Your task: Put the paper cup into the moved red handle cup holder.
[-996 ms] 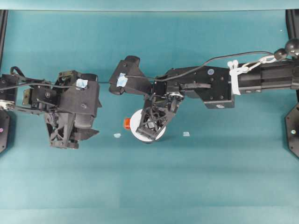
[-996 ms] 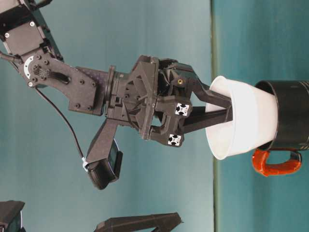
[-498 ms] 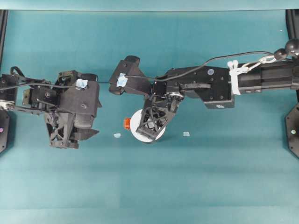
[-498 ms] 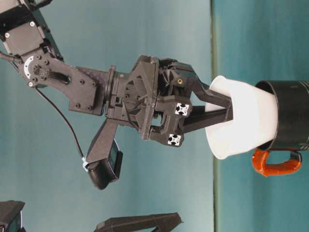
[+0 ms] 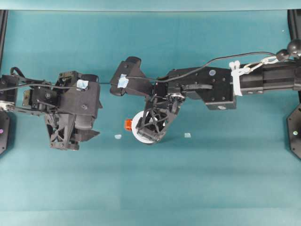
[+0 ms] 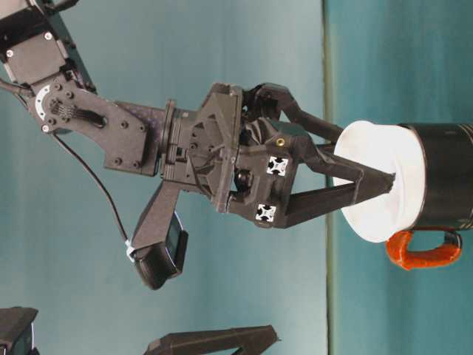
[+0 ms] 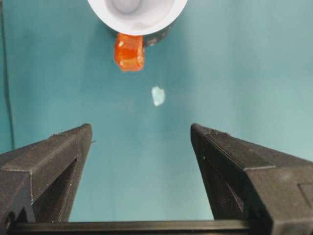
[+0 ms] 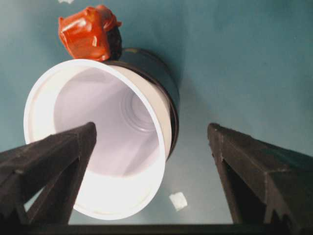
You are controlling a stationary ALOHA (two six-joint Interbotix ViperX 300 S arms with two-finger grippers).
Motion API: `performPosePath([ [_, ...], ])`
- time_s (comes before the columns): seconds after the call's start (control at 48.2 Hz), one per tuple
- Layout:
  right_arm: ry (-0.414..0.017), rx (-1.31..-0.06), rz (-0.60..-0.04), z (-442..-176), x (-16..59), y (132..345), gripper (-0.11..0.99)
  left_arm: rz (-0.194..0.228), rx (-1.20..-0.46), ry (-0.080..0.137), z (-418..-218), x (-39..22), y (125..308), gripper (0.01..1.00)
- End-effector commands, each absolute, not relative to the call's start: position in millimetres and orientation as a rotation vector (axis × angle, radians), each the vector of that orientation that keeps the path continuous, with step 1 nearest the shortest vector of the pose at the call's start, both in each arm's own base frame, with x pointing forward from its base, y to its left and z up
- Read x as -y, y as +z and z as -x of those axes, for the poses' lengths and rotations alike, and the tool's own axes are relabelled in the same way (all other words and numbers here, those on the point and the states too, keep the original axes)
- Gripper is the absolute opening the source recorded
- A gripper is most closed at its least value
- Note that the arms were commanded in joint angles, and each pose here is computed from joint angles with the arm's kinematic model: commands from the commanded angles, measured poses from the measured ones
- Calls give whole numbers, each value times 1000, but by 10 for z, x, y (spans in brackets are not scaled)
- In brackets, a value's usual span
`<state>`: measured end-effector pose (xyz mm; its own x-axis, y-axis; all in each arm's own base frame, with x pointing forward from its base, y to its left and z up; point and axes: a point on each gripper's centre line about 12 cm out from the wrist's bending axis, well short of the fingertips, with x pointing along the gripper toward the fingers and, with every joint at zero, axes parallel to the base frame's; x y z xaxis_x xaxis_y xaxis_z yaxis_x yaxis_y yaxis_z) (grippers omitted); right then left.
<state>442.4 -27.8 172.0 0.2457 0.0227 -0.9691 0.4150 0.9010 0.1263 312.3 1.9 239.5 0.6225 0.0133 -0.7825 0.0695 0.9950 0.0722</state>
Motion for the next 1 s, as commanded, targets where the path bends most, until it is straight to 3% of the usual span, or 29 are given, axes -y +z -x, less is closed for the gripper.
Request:
performPosePath([
  [0.0,-260,-1232,-386,-4403,262,2025,811,-100,-866,-34,-3144,-10,2488,880],
  [0.249,-256,-1209,-384,-4391,263,2114,812,-100,-866,-34,-3140,-10,2487,880],
  [0.705,-219,-924,-364,-3909,257,3027,812,-99,-866,-33,-3132,-10,2490,880],
  [0.975,-188,-745,-340,-3563,218,3224,811,-99,-868,-33,-3129,-10,2485,880],
])
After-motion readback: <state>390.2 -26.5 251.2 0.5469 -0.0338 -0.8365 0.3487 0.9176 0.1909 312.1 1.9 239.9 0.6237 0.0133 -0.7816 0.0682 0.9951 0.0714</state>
